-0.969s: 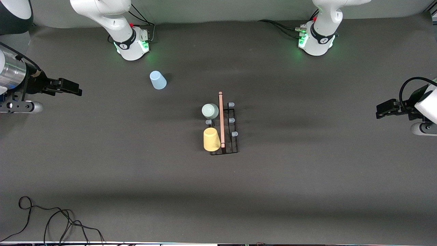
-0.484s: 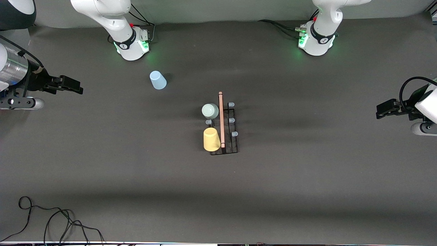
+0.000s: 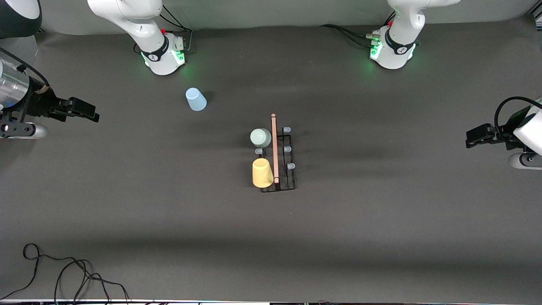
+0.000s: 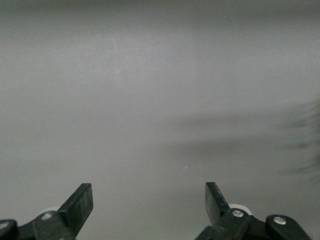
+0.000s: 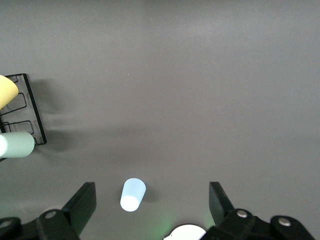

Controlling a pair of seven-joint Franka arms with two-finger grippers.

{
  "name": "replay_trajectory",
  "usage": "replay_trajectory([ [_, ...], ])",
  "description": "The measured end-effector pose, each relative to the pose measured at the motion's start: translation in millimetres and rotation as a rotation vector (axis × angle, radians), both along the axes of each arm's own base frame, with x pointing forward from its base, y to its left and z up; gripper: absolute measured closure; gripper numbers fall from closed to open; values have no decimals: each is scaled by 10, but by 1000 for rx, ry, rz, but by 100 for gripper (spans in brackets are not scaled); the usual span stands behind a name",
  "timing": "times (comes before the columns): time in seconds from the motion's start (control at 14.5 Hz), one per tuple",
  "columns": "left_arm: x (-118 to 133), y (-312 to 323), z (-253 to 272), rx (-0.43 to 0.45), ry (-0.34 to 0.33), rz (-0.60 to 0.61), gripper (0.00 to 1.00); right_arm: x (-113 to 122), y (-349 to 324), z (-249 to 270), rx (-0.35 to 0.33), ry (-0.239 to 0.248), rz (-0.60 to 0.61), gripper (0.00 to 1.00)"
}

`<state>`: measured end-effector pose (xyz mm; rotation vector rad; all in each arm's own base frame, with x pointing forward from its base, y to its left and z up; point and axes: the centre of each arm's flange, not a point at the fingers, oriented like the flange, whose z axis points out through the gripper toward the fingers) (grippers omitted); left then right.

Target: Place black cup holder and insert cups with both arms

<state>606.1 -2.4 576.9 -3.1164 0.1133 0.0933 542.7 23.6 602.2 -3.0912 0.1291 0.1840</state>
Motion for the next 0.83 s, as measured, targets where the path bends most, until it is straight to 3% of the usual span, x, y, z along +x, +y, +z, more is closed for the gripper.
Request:
replay_trajectory([
  [0.35,5,0,-13,0,2,0,0,7,-10,12,0,-5,-2,0],
  [0.83,34,0,-49,0,0,0,0,43,-18,223,2,-54,-4,0],
])
